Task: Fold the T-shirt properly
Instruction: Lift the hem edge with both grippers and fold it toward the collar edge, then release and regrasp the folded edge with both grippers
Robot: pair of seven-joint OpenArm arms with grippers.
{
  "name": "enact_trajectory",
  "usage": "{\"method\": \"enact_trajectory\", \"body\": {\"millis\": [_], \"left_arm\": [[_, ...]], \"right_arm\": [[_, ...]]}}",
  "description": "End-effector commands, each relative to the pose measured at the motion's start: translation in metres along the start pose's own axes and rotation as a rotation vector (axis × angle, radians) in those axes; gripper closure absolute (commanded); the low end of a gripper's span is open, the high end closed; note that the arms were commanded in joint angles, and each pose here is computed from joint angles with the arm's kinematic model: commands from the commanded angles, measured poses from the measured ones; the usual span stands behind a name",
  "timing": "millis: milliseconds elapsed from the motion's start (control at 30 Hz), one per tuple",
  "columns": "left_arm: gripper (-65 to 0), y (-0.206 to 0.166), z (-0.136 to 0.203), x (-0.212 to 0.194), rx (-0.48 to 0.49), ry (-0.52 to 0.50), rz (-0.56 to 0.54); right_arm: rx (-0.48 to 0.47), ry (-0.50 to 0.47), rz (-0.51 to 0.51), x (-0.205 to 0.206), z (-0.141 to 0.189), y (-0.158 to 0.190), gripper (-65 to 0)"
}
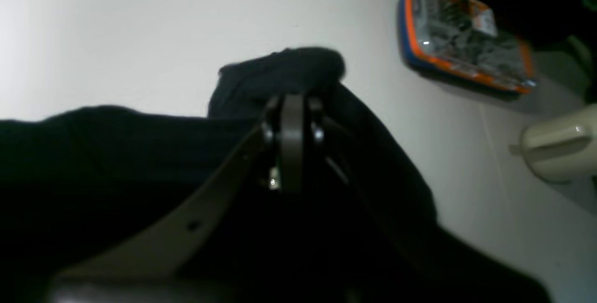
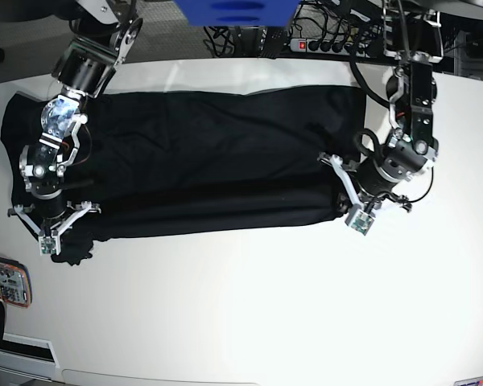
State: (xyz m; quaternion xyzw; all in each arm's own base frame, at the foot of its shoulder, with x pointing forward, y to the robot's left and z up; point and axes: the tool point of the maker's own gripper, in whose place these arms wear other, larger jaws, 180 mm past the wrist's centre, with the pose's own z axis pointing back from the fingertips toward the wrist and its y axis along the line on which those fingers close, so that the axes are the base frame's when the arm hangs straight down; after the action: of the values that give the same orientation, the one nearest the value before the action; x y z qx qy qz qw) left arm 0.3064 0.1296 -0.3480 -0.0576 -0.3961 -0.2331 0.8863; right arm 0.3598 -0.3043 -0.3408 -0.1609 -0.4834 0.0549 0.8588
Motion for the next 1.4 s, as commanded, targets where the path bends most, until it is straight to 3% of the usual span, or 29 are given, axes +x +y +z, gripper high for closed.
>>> {"method": "enact_trajectory", "body": {"millis": [0, 300, 633, 867, 1167, 1367], "left_arm": [[0.0, 0.005, 0.004, 0.005, 0.02, -0.019, -0.011], [0.0, -0.011, 0.007, -0.026, -0.016, 0.043, 0.014], [0.0, -0.067, 0.003, -0.049, -0.149, 0.104, -0.027], [0.0, -0.067, 0.0, -0.059, -0.154, 0.133, -0.022], [0.0, -0.071, 0.004, -0.067, -0.16, 0.148, -0.013], [0.0, -0.074, 0.011, -0.076, -0.164, 0.163, -0.011]], "right_arm": [[-0.037, -0.038, 0.014, 0.012, 0.003, -0.014, 0.0], [-0.074, -0.017, 0.002, -0.007, 0.024, -0.023, 0.0], [-0.093, -0.019, 0.01, -0.015, 0.05, -0.017, 0.0], [-0.108, 0.023, 0.008, -0.037, 0.068, -0.016, 0.0], [-0.242, 0.099, -0.044, -0.074, 0.094, -0.032, 0.0], [-0.242, 0.133, -0.044, -0.088, 0.101, -0.028, 0.0]]}}
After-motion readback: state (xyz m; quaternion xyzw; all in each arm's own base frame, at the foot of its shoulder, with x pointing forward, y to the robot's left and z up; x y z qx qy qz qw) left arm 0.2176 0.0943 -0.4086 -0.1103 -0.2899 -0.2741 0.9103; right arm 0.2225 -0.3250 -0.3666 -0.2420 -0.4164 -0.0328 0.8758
